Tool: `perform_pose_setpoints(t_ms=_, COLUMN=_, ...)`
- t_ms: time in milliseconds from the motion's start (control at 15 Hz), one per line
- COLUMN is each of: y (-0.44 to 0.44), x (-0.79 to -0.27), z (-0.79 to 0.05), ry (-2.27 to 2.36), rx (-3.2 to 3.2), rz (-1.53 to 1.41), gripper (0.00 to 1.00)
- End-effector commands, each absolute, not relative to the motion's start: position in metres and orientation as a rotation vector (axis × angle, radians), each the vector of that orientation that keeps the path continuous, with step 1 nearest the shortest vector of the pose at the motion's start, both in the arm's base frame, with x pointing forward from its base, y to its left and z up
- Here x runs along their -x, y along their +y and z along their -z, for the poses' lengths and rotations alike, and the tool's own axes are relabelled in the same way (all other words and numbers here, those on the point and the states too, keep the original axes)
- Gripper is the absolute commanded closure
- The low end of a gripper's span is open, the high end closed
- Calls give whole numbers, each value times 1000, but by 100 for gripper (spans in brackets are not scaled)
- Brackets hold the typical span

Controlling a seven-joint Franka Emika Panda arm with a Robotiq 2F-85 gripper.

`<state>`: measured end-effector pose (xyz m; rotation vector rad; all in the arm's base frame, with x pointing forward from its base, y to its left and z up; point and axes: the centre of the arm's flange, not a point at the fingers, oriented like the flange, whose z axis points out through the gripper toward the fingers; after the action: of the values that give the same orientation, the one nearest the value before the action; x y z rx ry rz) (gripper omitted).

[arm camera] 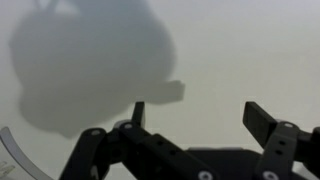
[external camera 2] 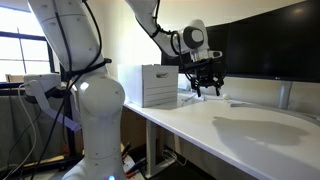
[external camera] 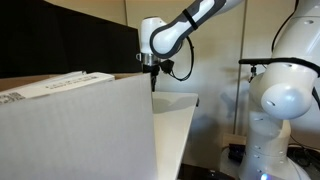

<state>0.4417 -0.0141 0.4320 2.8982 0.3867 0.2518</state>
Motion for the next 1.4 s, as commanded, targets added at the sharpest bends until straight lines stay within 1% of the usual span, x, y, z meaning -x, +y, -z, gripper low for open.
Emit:
perform_pose_setpoints(t_ms=0, y=-10, x=-439, z=-455, ry=422, rx=-2890, rz=-306, gripper=0)
perform_pose_setpoints(t_ms=267, y=-4, x=-435, z=-482, ry=441, rx=-2896, rz=-376, gripper=0)
perform_pose_setpoints(t_ms=533, y=2, x=-418, z=-508, ry=528, rx=-2870, rz=-389, gripper=0)
perform_pose_setpoints(t_ms=933, y=35, x=-407, z=-557, ry=805, rx=-2782, rz=-306, gripper=0)
perform_pose_setpoints(t_ms=1333, y=74, x=-412, z=-611, ry=1093, rx=-2663, rz=-352, gripper=0)
